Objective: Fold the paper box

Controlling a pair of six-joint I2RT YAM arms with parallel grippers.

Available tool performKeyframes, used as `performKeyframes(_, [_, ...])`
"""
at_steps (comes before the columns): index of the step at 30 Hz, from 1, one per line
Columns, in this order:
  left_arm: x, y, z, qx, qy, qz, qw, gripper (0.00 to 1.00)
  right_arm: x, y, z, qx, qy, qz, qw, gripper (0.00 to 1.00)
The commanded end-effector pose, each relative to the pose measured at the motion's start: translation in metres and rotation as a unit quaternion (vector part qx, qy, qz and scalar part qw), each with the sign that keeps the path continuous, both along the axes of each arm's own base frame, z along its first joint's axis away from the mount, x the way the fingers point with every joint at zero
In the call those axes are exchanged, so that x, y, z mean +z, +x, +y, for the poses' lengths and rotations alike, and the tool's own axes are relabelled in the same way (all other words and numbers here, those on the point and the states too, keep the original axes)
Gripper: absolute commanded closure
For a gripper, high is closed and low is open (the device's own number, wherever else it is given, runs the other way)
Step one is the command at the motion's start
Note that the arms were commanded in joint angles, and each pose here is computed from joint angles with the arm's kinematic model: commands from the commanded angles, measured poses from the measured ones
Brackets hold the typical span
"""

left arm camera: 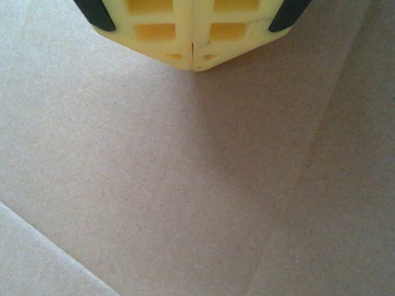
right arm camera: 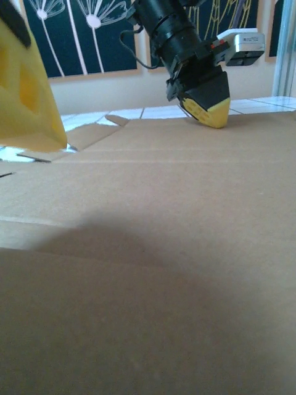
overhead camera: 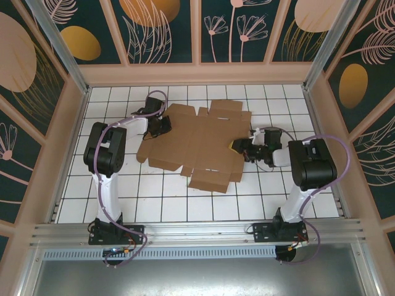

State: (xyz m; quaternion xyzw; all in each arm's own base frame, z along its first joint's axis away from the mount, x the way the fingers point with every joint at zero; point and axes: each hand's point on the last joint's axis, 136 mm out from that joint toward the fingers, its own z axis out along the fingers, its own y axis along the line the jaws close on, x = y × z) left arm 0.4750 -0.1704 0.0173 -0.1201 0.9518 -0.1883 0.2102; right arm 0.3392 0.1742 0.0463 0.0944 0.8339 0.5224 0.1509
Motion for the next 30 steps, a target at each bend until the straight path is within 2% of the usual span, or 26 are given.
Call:
performKeyframes(1, [-0.042, -0.027, 0.009, -0.008, 0.024, 0.068, 0.997, 1.00, 0.008, 0.008, 0.004, 0.004, 0.015, -0.010, 1.000, 0.64])
performKeyframes(4, [-0.040, -0.027, 0.009, -0.007, 0.022, 0.066, 0.998, 1.00, 0.008, 0.013, -0.004, -0.011, -0.009, -0.014, 1.000, 0.76])
performKeyframes(7, [-0.041, -0.030, 0.007, -0.001, 0.011, 0.069, 0.998, 1.00, 0.006, 0.023, -0.015, -0.022, -0.063, -0.016, 0.998, 0.86])
performKeyframes(12, [-0.050, -0.056, -0.003, 0.023, -0.048, 0.098, 0.994, 1.00, 0.004, 0.039, -0.030, -0.015, -0.157, -0.001, 0.987, 0.98])
performKeyframes(16, [-0.044, -0.078, -0.008, 0.048, -0.093, 0.104, 0.989, 1.00, 0.002, 0.053, -0.042, -0.016, -0.223, 0.019, 0.975, 1.00])
performKeyframes(19, [-0.037, -0.101, -0.018, 0.046, -0.119, 0.110, 0.986, 1.00, 0.005, 0.061, -0.046, -0.017, -0.214, 0.030, 0.976, 1.00])
performKeyframes(22, [-0.018, -0.119, -0.026, 0.030, -0.125, 0.097, 0.987, 1.00, 0.017, 0.068, -0.044, 0.013, -0.216, 0.003, 0.976, 1.00])
performKeyframes(26, [0.018, -0.123, -0.022, 0.015, -0.123, 0.059, 0.991, 1.00, 0.031, 0.080, -0.038, 0.065, -0.237, -0.026, 0.969, 1.00])
performKeyframes(30, [0.050, -0.099, -0.004, 0.008, -0.066, 0.008, 0.998, 1.00, 0.029, 0.089, -0.037, 0.123, -0.314, -0.032, 0.941, 1.00])
